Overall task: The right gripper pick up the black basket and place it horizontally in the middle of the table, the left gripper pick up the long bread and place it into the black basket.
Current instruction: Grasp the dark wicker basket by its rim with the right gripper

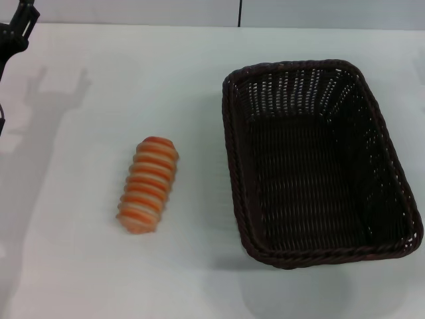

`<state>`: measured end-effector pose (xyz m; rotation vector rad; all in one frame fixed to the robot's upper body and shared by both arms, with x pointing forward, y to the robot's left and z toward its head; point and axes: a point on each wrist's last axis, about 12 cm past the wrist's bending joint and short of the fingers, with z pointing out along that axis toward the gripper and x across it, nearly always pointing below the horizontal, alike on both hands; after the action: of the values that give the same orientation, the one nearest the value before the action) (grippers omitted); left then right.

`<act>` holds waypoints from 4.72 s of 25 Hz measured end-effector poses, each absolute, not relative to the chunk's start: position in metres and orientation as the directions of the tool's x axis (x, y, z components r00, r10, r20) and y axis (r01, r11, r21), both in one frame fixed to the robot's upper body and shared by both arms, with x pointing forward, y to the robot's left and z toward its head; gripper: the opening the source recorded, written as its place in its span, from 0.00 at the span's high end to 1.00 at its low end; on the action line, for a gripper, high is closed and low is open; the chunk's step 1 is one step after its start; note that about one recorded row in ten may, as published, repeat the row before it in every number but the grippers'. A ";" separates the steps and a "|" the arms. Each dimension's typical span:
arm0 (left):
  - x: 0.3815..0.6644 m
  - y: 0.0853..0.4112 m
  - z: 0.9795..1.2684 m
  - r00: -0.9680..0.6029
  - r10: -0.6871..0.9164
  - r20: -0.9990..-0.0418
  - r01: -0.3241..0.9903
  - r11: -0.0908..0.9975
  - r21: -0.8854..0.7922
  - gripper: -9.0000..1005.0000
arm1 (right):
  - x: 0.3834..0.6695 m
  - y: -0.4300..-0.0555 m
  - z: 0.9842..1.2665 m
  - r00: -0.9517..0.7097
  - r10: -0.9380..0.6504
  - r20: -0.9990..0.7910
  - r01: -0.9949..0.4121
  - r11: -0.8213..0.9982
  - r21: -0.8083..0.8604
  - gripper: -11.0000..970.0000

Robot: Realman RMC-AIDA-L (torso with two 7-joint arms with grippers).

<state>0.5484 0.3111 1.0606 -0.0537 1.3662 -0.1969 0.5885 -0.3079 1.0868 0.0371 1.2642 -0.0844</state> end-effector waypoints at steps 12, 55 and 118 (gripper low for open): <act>0.545 0.326 1.062 0.211 -0.182 -0.960 0.043 0.983 -0.177 0.14 | 0.588 -0.308 1.086 0.299 -0.018 -0.954 0.063 0.998 0.001 0.18; 0.533 0.334 1.058 0.217 -0.221 -0.951 0.044 0.975 -0.216 0.14 | 0.584 -0.309 1.077 0.255 0.006 -0.967 0.064 0.998 0.023 0.18; 0.535 0.348 1.068 0.248 -0.258 -0.934 0.059 0.966 -0.251 0.14 | 0.560 -0.210 1.249 -0.661 -0.165 -0.732 -0.174 0.983 -0.065 0.18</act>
<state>0.5352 0.3478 1.0679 -0.1775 1.3039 -0.2169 0.5596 -0.2102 1.2492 -0.2353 2.3048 0.0137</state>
